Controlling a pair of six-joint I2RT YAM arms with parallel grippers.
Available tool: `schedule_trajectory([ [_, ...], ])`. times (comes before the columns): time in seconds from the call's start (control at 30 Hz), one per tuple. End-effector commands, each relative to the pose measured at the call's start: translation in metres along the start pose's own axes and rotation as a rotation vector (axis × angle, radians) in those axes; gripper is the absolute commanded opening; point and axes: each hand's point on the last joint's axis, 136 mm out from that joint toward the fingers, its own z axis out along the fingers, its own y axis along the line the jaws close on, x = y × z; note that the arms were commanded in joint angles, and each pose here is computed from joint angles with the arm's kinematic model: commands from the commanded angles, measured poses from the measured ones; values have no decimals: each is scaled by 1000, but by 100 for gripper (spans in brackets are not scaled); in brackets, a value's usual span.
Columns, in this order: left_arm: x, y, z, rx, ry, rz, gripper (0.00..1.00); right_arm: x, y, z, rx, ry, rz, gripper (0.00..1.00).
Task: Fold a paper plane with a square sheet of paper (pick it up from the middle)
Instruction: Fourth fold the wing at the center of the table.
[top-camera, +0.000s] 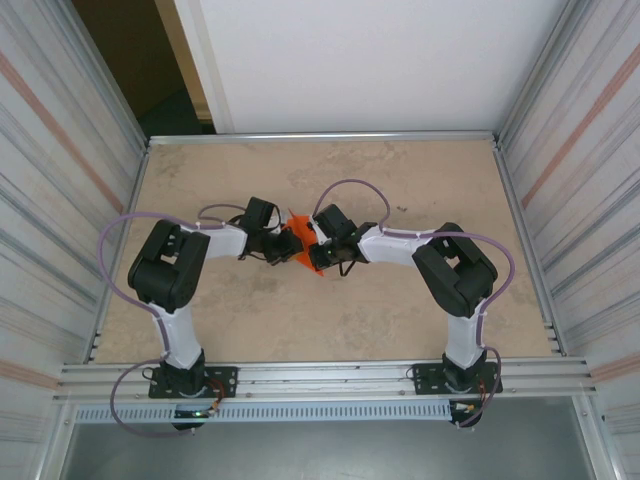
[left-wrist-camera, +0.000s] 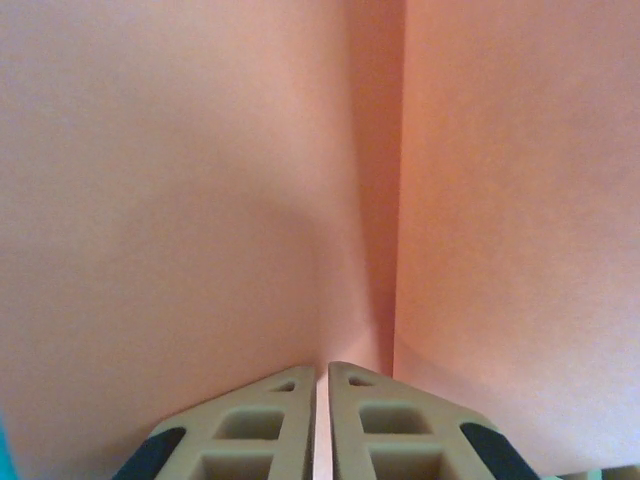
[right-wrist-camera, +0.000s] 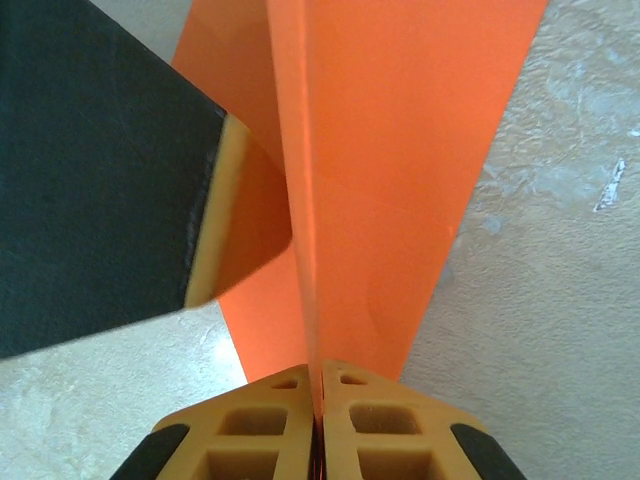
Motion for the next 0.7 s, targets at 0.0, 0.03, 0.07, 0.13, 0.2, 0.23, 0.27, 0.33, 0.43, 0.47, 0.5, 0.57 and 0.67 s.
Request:
schedule_trajectory([
  [0.0, -15, -8, -27, -8, -72, 14, 13, 3, 9, 0, -23, 42, -33, 8],
  [0.03, -18, -7, -32, -16, -90, 12, 13, 5, 10, 1, -28, 51, -32, 8],
  [0.07, -20, -5, -37, -27, -110, 14, 13, 5, 11, 0, -35, 56, -33, 8],
  [0.13, -21, 1, -42, -45, -128, 12, 13, 6, 12, 2, -39, 72, -31, 8],
  [0.2, -18, 8, -40, -48, -111, 1, 13, 7, 14, 3, -44, 84, -35, 8],
  [0.23, -17, 10, -37, -49, -104, -4, 13, 7, 15, 4, -49, 88, -35, 8],
  [0.27, -16, 13, -35, -53, -97, -12, 12, 8, 16, 4, -52, 93, -36, 8],
  [0.33, -14, 20, -30, -73, -80, -28, 11, 9, 17, 6, -51, 106, -40, 8],
  [0.43, -12, 27, -23, -96, -56, -47, 9, 10, 17, 8, -41, 117, -45, 8],
  [0.47, -11, 29, -22, -100, -53, -52, 8, 9, 16, 8, -39, 117, -44, 8],
  [0.5, -11, 32, -21, -108, -50, -56, 7, 10, 17, 8, -37, 120, -46, 8],
  [0.57, -9, 36, -20, -130, -43, -63, 6, 10, 16, 8, -32, 120, -48, 8],
  [0.67, -6, 46, -18, -168, -30, -78, 4, 11, 17, 9, -34, 129, -51, 8],
])
